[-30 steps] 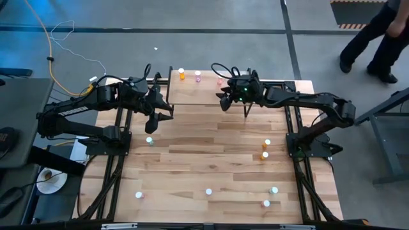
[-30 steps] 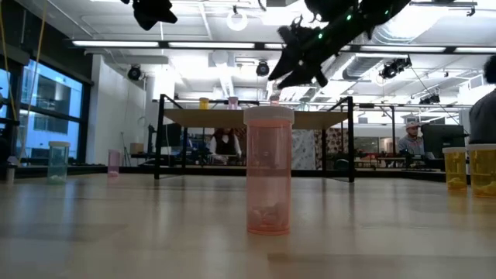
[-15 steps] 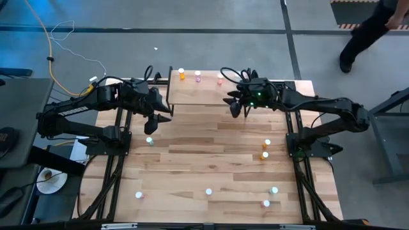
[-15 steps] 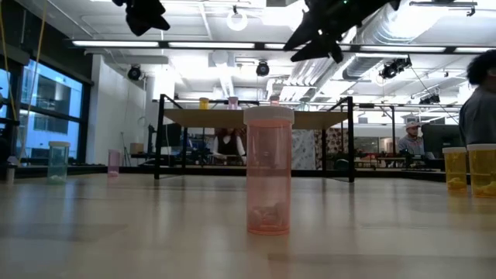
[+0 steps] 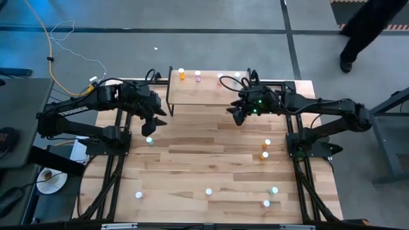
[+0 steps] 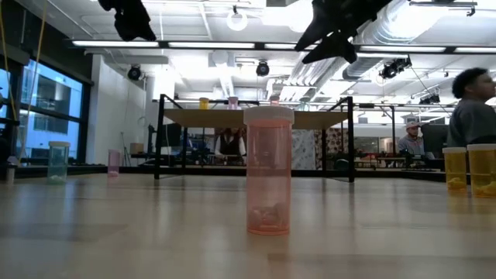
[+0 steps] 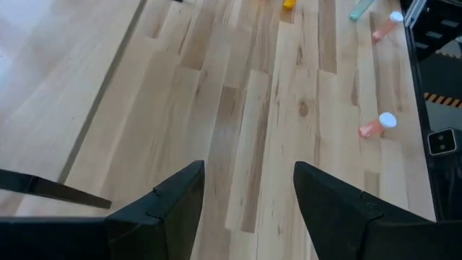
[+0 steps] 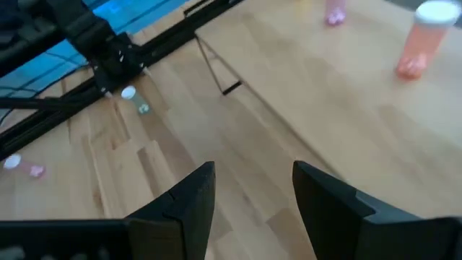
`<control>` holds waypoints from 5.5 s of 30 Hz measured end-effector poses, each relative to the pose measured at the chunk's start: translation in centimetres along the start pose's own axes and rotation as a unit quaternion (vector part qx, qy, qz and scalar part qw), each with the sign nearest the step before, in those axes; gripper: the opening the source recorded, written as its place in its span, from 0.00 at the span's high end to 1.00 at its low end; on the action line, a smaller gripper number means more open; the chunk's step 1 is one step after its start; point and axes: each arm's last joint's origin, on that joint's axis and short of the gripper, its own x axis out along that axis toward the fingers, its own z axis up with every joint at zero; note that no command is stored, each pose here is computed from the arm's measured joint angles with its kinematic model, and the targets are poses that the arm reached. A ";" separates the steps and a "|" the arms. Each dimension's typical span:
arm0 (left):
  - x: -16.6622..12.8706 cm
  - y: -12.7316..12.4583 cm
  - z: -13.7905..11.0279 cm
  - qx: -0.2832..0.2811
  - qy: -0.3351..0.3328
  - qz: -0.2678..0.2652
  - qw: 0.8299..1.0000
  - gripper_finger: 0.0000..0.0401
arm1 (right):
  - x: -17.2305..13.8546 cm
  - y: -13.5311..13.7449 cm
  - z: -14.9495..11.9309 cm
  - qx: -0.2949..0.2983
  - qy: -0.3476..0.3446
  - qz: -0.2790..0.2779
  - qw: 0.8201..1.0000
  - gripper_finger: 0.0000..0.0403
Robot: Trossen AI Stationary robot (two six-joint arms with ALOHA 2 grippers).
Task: Pick and place medicine bottles onto shelf by color
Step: Put the right blue pill bottle on the shelf aligned with the other blue pill bottle
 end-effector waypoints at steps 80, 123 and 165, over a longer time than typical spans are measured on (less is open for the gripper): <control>3.5 -9.1 -2.6 -0.045 -0.101 -0.033 0.993 0.50 | -10.6 13.1 -22.3 0.044 0.472 -0.110 0.874 0.48; 3.5 -9.1 -2.6 -0.053 -0.101 -0.032 0.993 0.50 | -14.2 14.1 -33.1 0.005 0.195 -0.096 0.976 0.48; 3.5 -9.1 -2.6 -0.061 -0.101 -0.033 0.992 0.50 | -12.9 14.3 -33.1 0.015 0.197 -0.125 0.972 0.62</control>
